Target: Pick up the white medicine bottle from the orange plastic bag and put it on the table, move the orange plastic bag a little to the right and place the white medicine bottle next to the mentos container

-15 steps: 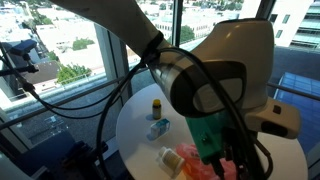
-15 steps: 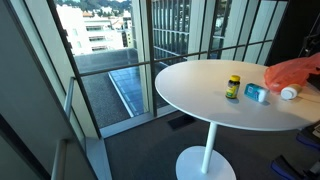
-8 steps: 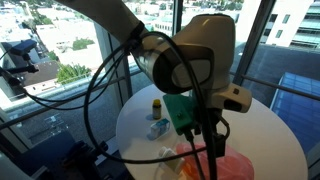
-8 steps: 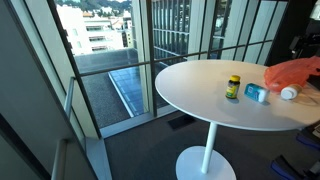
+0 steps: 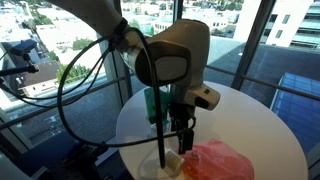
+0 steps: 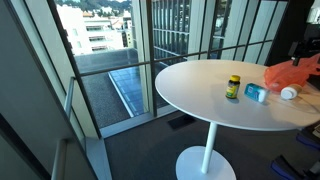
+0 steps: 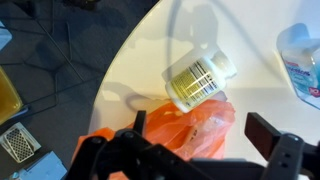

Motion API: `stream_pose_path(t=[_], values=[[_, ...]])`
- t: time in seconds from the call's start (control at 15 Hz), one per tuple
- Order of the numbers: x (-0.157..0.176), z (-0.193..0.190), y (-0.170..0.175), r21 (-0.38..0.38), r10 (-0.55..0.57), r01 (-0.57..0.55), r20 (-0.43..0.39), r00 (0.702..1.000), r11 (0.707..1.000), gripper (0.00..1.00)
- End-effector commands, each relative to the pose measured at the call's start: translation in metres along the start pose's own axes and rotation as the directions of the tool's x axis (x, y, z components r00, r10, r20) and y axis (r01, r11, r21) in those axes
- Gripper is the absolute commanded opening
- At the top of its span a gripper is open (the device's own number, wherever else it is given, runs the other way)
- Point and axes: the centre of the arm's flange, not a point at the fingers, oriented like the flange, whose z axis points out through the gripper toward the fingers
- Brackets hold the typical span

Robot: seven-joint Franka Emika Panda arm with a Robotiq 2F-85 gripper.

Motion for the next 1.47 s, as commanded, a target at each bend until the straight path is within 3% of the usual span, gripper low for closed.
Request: stream_pose_path(t=[0.0, 0.4, 1.4], values=[[-0.009, 0.014, -0.005, 0.039, 0.078, -0.078, -0.021, 0.997, 0.996, 1.0], [-0.005, 0.02, -0.005, 0.033, 0.068, -0.066, -0.042, 0.997, 0.997, 1.0], [0.015, 0.09, -0.006, 0.119, 0.274, -0.272, 0.002, 0.962, 0.955, 1.0]])
